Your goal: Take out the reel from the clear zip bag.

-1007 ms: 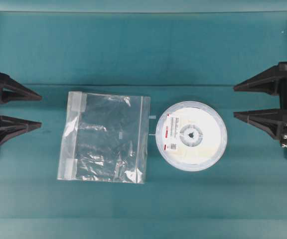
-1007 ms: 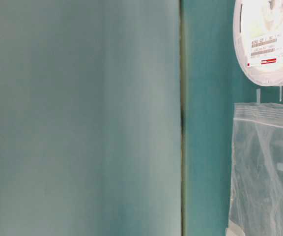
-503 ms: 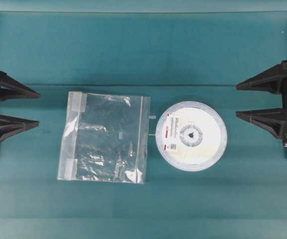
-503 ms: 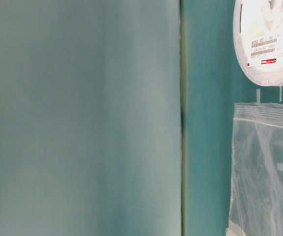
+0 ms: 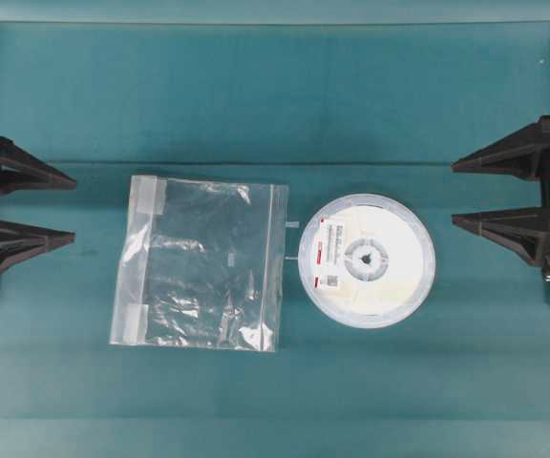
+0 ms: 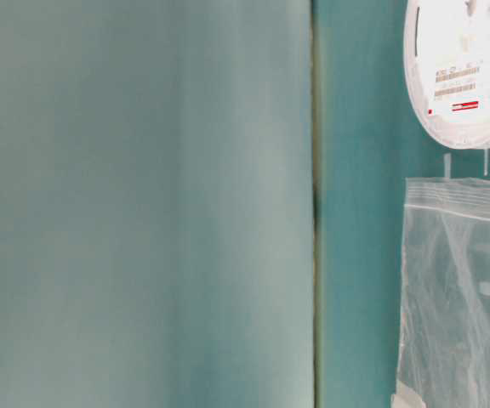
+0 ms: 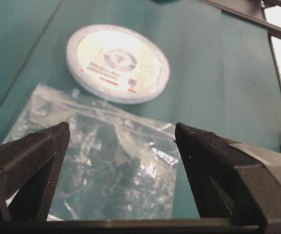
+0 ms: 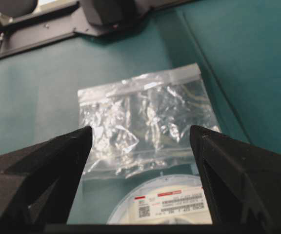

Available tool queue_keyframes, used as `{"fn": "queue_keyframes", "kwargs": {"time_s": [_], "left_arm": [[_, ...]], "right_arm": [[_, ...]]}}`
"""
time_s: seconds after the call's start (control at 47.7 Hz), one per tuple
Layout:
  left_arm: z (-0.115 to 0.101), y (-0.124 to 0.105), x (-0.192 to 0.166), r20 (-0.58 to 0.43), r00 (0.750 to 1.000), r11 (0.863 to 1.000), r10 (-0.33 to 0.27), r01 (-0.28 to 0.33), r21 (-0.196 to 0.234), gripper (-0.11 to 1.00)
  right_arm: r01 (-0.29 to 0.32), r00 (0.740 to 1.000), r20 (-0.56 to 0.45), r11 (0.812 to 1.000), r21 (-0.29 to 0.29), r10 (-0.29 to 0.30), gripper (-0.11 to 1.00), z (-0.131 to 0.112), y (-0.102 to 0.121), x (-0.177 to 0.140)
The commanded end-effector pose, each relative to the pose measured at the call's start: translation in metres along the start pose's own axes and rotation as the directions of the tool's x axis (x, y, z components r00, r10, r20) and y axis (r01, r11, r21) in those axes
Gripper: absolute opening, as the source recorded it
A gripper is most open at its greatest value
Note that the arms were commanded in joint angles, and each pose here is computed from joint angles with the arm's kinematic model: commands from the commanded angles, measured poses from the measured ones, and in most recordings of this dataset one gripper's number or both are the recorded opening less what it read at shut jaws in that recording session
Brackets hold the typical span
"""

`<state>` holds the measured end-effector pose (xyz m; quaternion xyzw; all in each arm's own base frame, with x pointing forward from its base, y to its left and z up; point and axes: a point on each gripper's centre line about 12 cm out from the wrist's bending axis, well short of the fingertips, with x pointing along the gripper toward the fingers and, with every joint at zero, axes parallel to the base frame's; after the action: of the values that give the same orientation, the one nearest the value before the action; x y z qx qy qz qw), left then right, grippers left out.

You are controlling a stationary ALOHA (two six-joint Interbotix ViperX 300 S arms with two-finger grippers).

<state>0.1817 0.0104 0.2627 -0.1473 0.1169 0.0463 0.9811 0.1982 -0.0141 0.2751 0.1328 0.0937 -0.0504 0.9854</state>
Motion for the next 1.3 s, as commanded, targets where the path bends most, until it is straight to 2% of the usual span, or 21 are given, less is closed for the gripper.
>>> {"fn": "queue_keyframes", "kwargs": {"time_s": [0.0,1.28], "left_arm": [[0.0096,-0.0031,-0.0002,0.023,1.000,1.000,-0.008,0.008,0.008,0.94],[0.0072,-0.0024,0.0001,0.017,1.000,1.000,-0.006,0.006,0.008,0.94]], "right_arm": [[-0.011,1.000,0.025,1.000,-0.011,0.011,0.93,0.0103,0.0036,0.0001],[-0.006,1.000,0.008,1.000,-0.004,0.006,0.93,0.0023,0.0013,-0.0004]]}}
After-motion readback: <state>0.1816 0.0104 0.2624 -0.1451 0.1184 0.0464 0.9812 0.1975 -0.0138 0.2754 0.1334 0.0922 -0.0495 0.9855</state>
